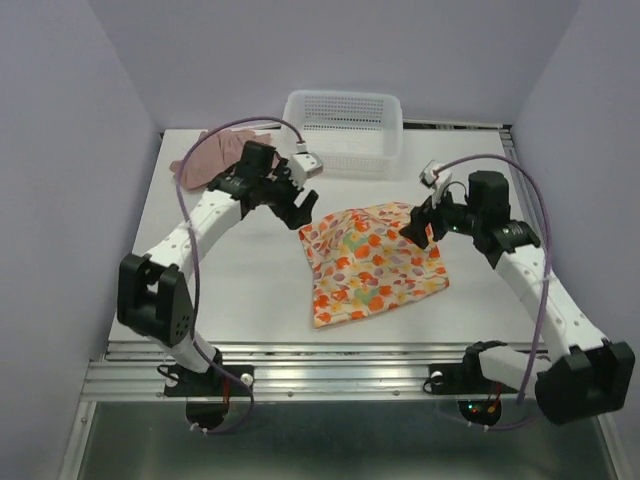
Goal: Fold and stack the skirts
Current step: Move the skirt to the center of the board, then flatten the skirt out
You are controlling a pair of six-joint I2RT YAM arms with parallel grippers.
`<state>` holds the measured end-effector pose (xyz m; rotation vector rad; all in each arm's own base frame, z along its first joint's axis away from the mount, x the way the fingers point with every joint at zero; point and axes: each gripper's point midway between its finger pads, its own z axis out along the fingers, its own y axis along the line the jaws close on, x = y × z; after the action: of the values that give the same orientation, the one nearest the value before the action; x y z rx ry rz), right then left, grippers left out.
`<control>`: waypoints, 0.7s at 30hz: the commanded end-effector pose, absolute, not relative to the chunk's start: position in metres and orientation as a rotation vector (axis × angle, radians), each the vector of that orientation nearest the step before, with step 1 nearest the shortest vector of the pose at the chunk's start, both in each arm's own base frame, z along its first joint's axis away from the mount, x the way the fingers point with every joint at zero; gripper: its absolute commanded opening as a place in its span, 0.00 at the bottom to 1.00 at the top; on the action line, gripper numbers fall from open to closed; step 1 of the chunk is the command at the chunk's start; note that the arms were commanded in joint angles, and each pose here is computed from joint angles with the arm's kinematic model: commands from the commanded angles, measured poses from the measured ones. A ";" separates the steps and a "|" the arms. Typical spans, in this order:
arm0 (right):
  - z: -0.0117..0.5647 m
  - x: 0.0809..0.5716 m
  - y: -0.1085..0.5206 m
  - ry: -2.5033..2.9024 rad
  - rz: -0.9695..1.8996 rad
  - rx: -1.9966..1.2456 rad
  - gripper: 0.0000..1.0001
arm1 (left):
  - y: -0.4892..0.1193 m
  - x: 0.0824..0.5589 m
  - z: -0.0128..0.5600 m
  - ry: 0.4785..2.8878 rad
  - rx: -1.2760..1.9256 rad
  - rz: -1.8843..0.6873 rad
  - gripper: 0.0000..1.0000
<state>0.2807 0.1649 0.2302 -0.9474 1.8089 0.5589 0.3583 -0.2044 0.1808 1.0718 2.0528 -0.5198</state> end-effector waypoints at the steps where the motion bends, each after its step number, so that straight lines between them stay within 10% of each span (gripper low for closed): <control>1: 0.197 0.333 0.094 2.190 0.537 -0.463 0.74 | -0.222 0.401 0.164 2.132 1.070 -0.392 0.88; 21: 0.059 0.268 0.053 2.902 0.741 -0.368 0.66 | -0.201 0.334 0.032 2.498 1.345 -0.429 0.21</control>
<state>0.2779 0.0502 0.0576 -0.3318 2.8467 0.6844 0.3679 -0.2174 0.0261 1.2777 2.4679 -0.4208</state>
